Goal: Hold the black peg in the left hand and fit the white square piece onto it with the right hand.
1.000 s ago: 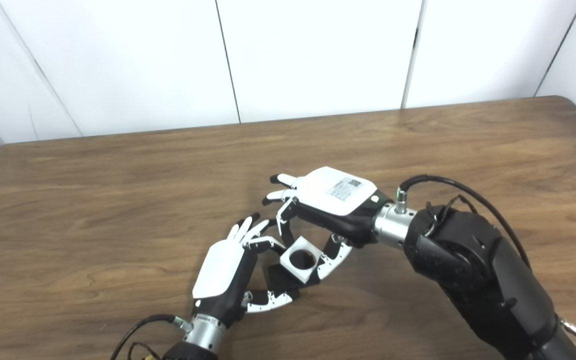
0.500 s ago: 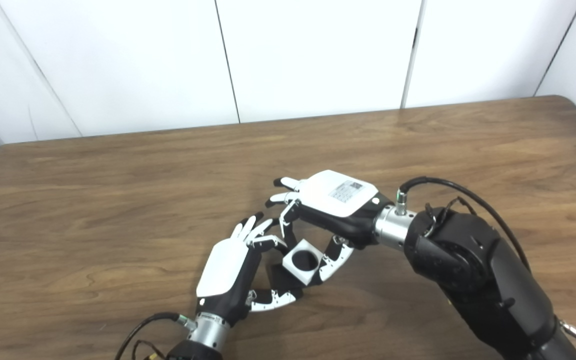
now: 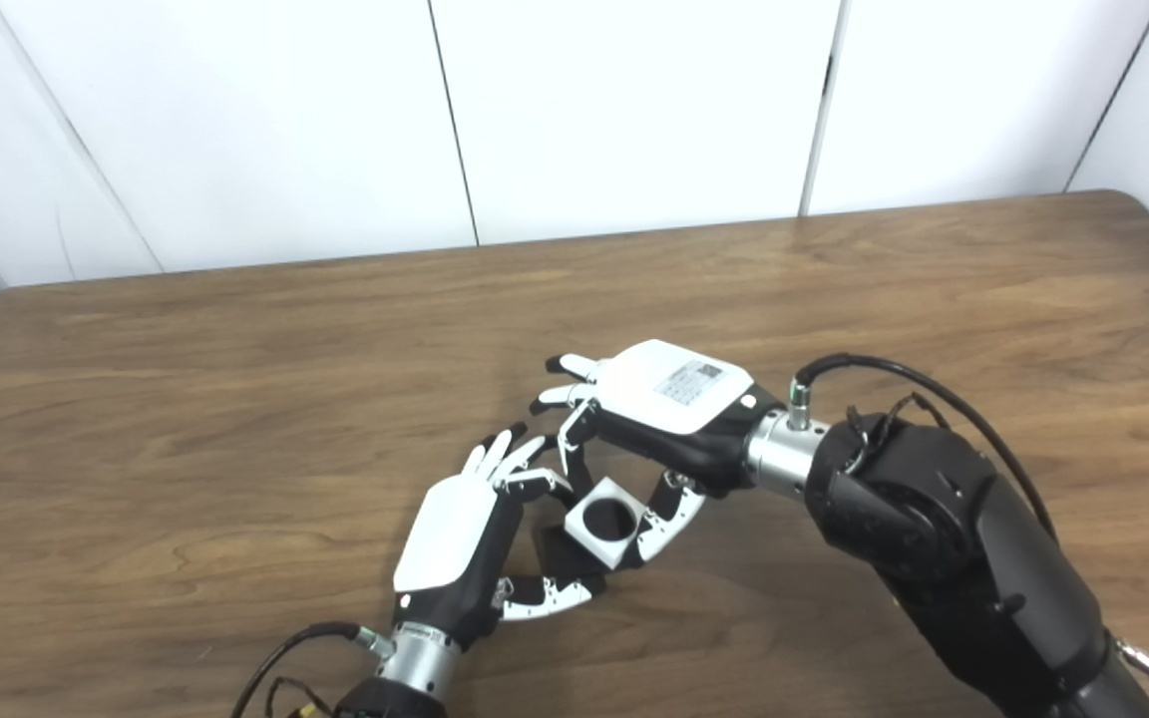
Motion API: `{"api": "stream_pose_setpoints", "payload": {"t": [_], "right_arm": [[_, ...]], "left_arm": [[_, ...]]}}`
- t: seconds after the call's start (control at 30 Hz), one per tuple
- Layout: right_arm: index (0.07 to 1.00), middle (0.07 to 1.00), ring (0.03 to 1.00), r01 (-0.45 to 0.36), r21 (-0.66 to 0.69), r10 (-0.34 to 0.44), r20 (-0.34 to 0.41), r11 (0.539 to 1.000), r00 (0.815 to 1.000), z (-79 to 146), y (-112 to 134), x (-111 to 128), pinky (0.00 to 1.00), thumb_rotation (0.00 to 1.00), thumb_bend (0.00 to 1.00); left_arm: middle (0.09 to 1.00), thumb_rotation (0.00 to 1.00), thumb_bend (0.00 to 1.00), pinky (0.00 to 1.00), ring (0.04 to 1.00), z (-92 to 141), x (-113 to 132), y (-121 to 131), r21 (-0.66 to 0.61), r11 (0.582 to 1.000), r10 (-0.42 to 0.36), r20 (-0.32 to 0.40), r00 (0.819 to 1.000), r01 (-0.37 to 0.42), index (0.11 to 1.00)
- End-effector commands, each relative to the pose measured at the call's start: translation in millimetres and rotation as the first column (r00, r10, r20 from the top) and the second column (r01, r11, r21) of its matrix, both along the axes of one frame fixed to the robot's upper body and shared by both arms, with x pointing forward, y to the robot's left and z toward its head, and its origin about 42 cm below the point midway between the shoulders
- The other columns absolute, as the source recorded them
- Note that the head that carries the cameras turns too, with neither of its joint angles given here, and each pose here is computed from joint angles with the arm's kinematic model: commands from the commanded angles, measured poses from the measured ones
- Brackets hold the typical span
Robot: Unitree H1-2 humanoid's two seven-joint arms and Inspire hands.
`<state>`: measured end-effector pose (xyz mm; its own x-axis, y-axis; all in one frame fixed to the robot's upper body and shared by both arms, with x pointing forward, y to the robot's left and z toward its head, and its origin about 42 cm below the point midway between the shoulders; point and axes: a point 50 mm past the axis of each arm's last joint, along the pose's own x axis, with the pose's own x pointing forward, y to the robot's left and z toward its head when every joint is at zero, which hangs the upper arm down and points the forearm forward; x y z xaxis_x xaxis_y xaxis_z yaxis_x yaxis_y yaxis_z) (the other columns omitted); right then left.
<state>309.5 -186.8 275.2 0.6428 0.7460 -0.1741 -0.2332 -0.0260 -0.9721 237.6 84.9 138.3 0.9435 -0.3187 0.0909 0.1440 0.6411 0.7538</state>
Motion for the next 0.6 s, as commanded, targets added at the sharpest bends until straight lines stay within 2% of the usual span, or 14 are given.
{"api": "stream_pose_setpoints", "payload": {"t": [0.0,0.17,0.2,0.23,0.37,0.5,0.57], "right_arm": [[0.491,0.902,1.000,-0.012,0.014,0.011,0.068,1.000,0.998,13.8,0.0,3.9,0.92,0.14,0.53],[0.493,0.908,1.000,-0.002,-0.008,0.003,0.060,1.000,0.998,10.5,-1.0,4.9,0.92,0.15,0.52],[0.575,0.909,1.000,0.002,-0.015,-0.001,0.058,1.000,0.998,10.0,-1.1,5.1,0.91,0.18,0.74],[0.609,0.912,1.000,0.007,-0.021,-0.006,0.053,1.000,0.999,9.8,-1.3,5.3,0.91,0.20,0.82],[0.678,0.920,1.000,0.026,-0.029,-0.024,0.040,0.999,0.999,9.4,-2.2,5.6,0.90,0.27,0.94],[0.700,0.922,1.000,0.033,-0.041,-0.031,0.042,0.999,0.999,10.1,-3.4,5.8,0.89,0.29,0.95],[0.703,0.923,1.000,0.037,-0.045,-0.036,0.042,0.998,0.998,10.7,-3.9,6.0,0.89,0.28,0.95]], "left_arm": [[0.903,0.08,0.50,1.00,0.986,3.8,2.5,-10.5,0.000,1.000,-0.015,0.024,1.000,0.015,0.495],[0.902,0.08,0.50,1.00,0.987,3.7,2.2,-9.3,0.001,1.000,-0.015,0.022,1.000,0.015,0.495],[0.901,0.08,0.50,1.00,0.987,3.6,2.1,-9.0,0.002,1.000,-0.014,0.023,1.000,0.014,0.495],[0.899,0.08,0.50,1.00,0.986,3.4,2.0,-8.7,0.003,1.000,-0.012,0.024,1.000,0.012,0.495],[0.900,0.08,0.50,1.00,0.986,3.1,1.6,-7.2,0.021,1.000,-0.008,0.020,1.000,0.007,0.496],[0.896,0.08,0.51,1.00,0.978,4.1,1.2,-7.0,0.052,0.999,0.006,0.015,1.000,-0.007,0.497],[0.891,0.38,0.67,1.00,0.970,4.4,1.2,-7.2,0.066,0.998,0.008,0.023,1.000,-0.010,0.672]]}}
